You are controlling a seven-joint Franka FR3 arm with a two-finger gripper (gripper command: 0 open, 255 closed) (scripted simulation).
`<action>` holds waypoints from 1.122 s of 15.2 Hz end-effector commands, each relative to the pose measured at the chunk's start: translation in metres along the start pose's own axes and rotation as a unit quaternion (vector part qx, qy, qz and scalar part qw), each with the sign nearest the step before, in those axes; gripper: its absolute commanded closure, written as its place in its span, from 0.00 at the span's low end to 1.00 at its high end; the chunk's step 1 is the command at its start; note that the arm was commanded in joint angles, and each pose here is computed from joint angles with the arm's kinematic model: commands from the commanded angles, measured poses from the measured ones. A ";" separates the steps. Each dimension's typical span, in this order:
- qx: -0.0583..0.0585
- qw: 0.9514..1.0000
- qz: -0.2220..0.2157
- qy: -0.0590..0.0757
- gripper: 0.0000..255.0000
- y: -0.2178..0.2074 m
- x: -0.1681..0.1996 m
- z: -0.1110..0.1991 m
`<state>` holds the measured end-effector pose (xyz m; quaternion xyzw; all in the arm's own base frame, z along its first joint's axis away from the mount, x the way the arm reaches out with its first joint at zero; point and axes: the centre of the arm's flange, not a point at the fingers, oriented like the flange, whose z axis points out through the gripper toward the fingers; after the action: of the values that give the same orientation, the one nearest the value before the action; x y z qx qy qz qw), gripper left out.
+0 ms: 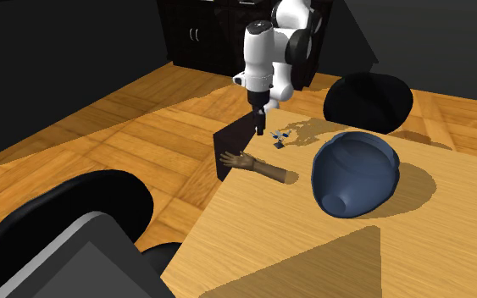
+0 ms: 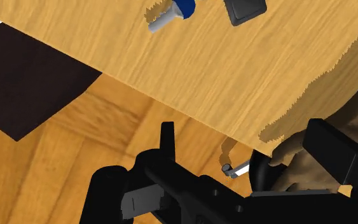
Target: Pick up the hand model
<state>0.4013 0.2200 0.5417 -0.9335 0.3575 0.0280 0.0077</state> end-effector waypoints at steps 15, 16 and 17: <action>0.003 0.975 0.222 0.001 0.00 -0.123 0.043 0.042; 0.003 0.975 0.222 0.001 0.00 -0.123 0.043 0.048; 0.003 0.975 0.222 0.001 0.00 -0.123 0.044 0.056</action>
<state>0.5137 0.2842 0.4899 -0.8312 0.5553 0.0270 0.0033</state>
